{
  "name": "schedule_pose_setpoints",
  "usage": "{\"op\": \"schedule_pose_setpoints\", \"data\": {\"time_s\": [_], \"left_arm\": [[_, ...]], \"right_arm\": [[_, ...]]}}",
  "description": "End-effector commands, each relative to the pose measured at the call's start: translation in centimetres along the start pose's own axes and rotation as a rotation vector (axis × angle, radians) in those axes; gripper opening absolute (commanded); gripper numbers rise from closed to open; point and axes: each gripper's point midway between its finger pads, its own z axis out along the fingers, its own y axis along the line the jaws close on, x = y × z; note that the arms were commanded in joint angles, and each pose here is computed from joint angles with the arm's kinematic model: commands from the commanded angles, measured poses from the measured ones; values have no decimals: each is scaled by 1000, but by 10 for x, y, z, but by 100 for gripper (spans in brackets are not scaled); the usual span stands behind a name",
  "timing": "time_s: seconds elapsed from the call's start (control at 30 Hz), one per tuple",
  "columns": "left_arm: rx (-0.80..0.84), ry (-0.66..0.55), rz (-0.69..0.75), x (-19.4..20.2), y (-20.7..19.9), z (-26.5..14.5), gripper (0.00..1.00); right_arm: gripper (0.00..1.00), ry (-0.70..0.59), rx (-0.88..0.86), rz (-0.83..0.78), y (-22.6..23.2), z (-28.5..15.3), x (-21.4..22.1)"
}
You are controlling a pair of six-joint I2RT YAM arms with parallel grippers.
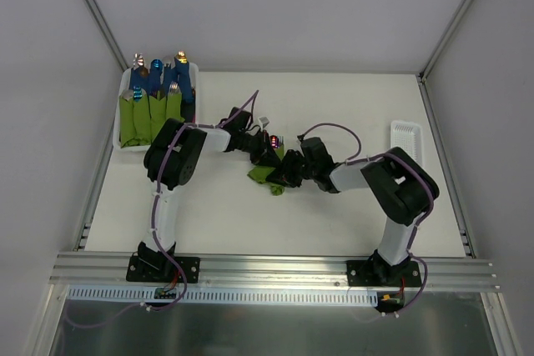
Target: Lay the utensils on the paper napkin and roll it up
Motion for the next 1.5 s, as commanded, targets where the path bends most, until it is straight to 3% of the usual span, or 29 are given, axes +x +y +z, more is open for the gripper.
{"op": "schedule_pose_setpoints", "data": {"time_s": [0.0, 0.23, 0.4, 0.6, 0.9, 1.07, 1.47], "left_arm": [[-133, -51, -55, -9, 45, 7, 0], [-144, -52, -42, -11, 44, 5, 0], [-146, -47, -33, -10, 43, 4, 0], [-148, -39, -28, -8, 43, 4, 0], [-144, -33, -26, -9, 42, 3, 0], [-143, -31, -27, -8, 42, 3, 0], [-146, -28, -34, -8, 43, 5, 0]], "right_arm": [[27, 73, 17, -26, -5, -13, 20], [51, 66, -21, -67, 18, -32, 16], [53, 48, 54, -184, 15, -49, 11], [40, 66, 159, -283, 3, -62, 9], [31, 97, 141, -229, -3, -44, 13], [17, 99, 106, -216, 2, -43, 15], [11, 233, 264, -243, -37, -35, 47]]}}
